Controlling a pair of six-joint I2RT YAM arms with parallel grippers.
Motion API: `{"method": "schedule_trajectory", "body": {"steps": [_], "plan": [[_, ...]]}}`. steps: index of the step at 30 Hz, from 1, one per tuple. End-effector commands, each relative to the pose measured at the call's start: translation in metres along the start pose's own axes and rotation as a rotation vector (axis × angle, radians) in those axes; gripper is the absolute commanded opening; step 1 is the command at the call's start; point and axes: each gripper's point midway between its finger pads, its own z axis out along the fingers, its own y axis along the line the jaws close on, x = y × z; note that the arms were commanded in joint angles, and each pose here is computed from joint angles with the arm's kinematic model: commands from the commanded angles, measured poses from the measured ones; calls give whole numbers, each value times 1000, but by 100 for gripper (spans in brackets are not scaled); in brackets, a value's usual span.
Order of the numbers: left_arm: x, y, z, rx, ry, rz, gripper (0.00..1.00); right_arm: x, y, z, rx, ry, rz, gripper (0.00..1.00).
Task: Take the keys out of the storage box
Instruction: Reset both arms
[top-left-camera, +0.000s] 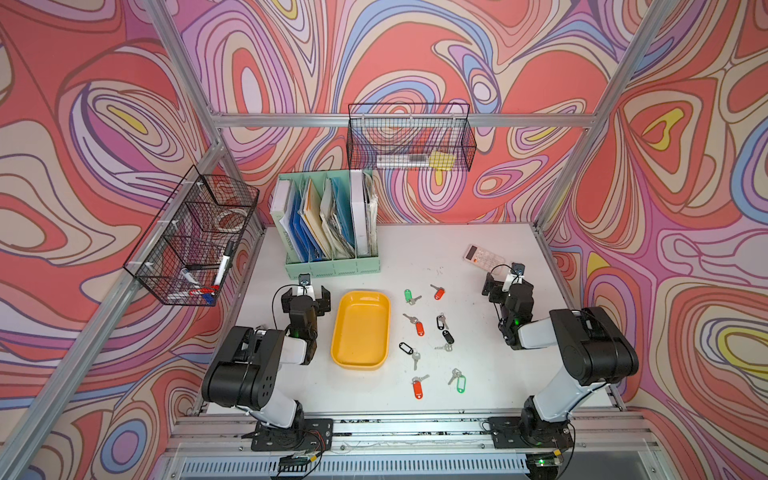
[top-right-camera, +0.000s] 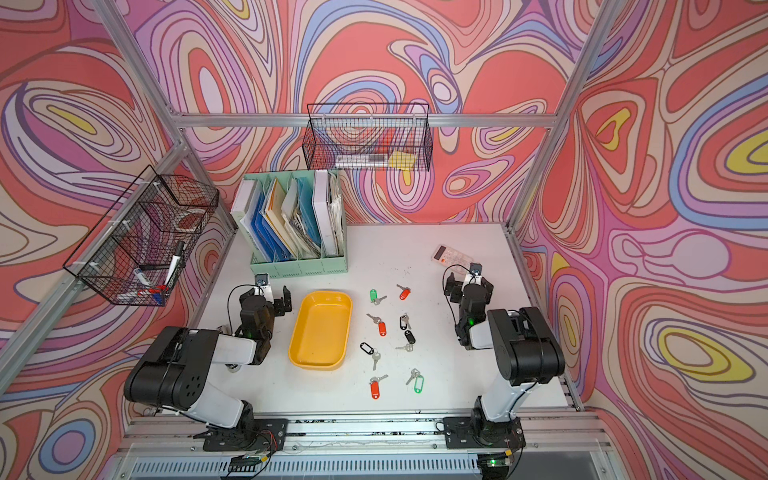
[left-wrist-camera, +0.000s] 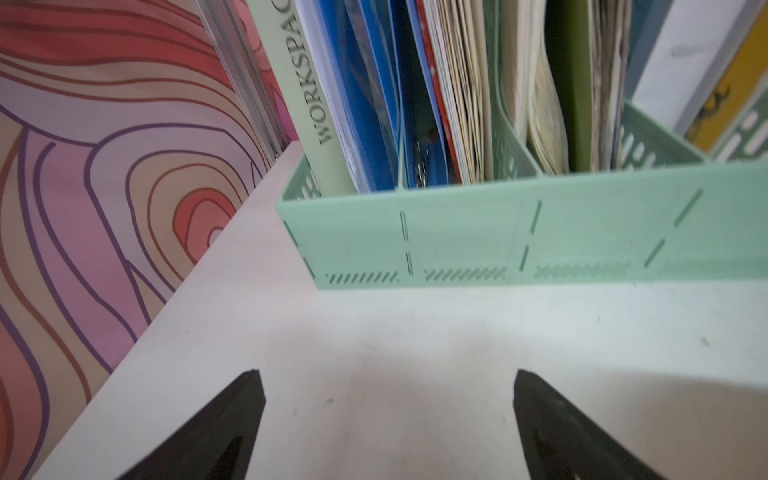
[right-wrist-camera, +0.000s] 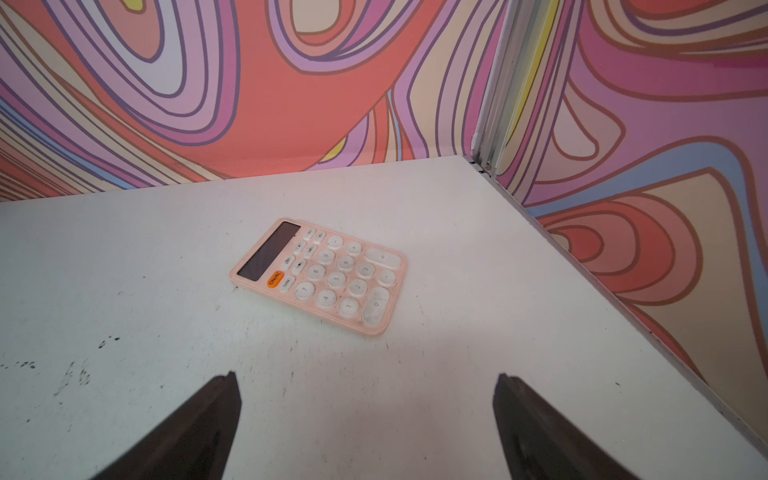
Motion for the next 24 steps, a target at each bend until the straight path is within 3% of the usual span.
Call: {"method": "schedule_trajectory", "body": {"steps": [1, 24], "plan": [[16, 4, 0, 6, 73, -33, 99, 0, -1, 1, 1, 4, 6, 98], [16, 4, 0, 8, 72, -35, 99, 1, -1, 1, 0, 4, 6, 98]]}}
